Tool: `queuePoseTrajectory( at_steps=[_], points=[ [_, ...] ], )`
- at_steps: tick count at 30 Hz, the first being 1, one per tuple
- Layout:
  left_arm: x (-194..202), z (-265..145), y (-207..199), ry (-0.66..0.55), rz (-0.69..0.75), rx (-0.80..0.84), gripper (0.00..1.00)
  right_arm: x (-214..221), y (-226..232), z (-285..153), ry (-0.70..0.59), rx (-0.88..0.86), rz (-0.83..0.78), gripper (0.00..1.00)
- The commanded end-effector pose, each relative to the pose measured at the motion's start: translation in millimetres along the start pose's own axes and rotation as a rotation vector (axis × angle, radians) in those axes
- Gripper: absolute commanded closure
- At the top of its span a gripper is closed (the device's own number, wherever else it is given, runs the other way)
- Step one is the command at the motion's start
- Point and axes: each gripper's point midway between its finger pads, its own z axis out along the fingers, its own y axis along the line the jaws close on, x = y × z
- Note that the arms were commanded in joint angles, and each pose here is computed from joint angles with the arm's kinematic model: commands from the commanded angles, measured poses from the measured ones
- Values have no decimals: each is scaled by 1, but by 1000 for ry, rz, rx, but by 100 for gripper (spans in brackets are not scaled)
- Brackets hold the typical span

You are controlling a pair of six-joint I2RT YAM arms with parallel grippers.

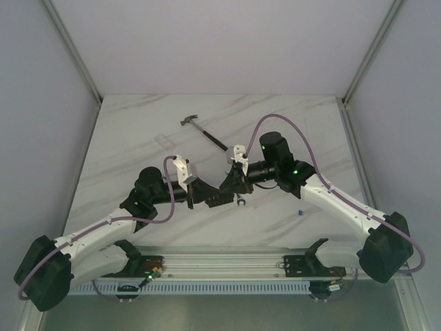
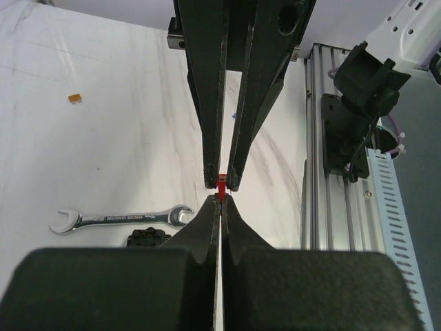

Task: Snap on the fuse box
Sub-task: Pick up the fuse from the center of the board.

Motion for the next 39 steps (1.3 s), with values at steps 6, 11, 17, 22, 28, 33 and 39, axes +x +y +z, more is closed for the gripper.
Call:
queuePoseTrajectory(
  at_steps=[6,11,17,22,28,33,39],
  points=[
    [-17,3,-3,-39,64,27,100,-8,0,-1,-7,-9,-20,81],
    [-16,2,-4,-37,63,27,100,-7,-3,-2,0,13,-17,81],
    [-17,3,-4,-37,65,27,100,-9,-2,-2,-5,8,-20,95],
    [-15,3,-1,-36,58,12,100,-6,-5,-3,6,28,-2,100],
    [-5,0,18,-27,0,-112,79,3,-27,-10,33,217,102,100],
    [17,-11,48,25,-71,-311,66,19,-43,-33,15,492,292,100],
    [27,-31,83,14,-153,-560,46,29,-48,-56,-1,748,441,100]
  ],
)
